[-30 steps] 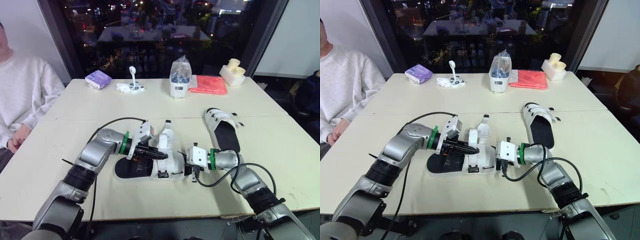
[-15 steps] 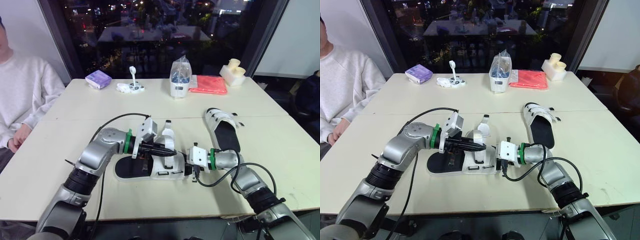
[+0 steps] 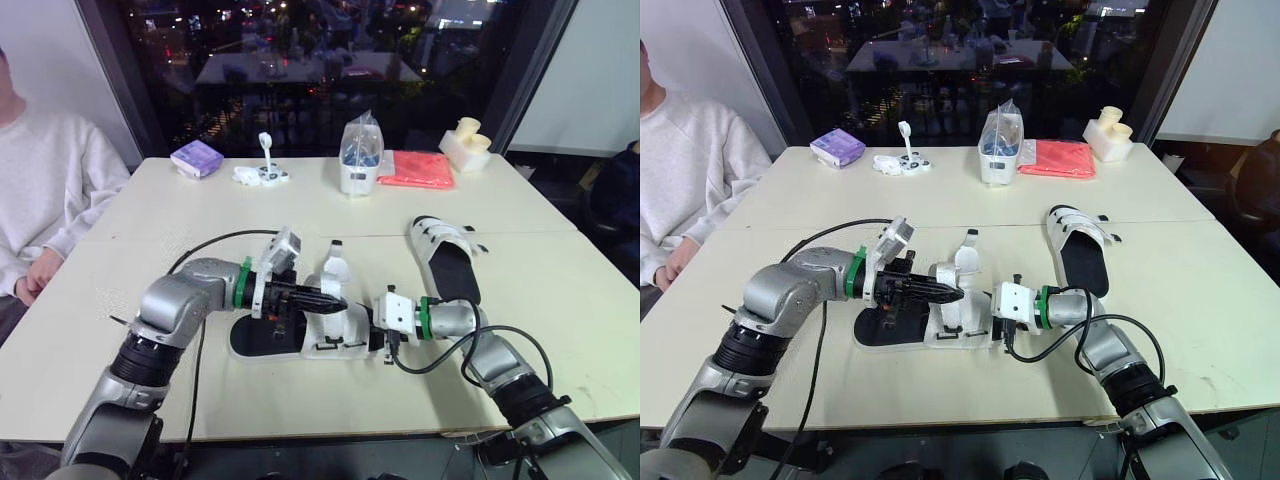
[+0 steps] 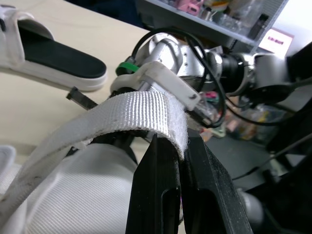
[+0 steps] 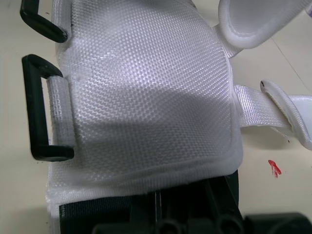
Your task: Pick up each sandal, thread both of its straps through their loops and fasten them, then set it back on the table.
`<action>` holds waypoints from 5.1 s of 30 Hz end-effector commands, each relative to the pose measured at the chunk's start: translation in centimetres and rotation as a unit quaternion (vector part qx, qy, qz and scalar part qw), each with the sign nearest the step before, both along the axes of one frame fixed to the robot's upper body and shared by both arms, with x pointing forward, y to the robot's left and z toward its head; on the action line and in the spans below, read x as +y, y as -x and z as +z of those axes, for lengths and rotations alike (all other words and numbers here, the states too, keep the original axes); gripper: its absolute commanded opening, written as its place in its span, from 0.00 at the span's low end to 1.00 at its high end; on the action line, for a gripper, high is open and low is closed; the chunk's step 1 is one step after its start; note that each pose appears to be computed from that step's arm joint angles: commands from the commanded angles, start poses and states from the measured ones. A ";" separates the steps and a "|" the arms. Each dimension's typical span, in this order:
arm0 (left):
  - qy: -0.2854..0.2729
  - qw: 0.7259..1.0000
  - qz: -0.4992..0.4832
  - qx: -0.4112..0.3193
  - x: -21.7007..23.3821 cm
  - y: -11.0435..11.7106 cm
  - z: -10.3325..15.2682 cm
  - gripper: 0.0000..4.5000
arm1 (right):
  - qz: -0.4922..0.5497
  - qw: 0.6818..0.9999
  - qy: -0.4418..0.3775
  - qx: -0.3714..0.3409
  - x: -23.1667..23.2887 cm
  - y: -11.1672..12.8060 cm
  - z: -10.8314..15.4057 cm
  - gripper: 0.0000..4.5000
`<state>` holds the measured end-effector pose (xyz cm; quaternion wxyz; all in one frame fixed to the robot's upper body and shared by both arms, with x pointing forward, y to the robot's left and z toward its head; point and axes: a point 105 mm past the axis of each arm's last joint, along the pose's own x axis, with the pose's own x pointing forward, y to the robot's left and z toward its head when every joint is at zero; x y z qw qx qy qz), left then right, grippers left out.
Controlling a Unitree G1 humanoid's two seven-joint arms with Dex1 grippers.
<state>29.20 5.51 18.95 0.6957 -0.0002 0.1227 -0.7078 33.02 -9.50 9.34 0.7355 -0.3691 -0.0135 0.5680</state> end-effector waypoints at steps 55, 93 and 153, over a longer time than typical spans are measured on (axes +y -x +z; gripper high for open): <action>-0.071 0.992 -0.021 -0.098 0.0 1.7 -4.9 0.29 | -0.022 0.997 0.056 0.056 -1.3 0.6 -3.8 0.00; -0.105 0.987 0.068 -0.103 2.6 4.7 -9.1 0.99 | -0.012 0.996 0.063 0.058 -1.1 0.7 -4.1 0.00; 0.050 0.995 -0.085 0.029 3.2 5.1 0.0 0.01 | -0.002 0.995 0.075 0.064 -1.1 0.9 -4.3 0.00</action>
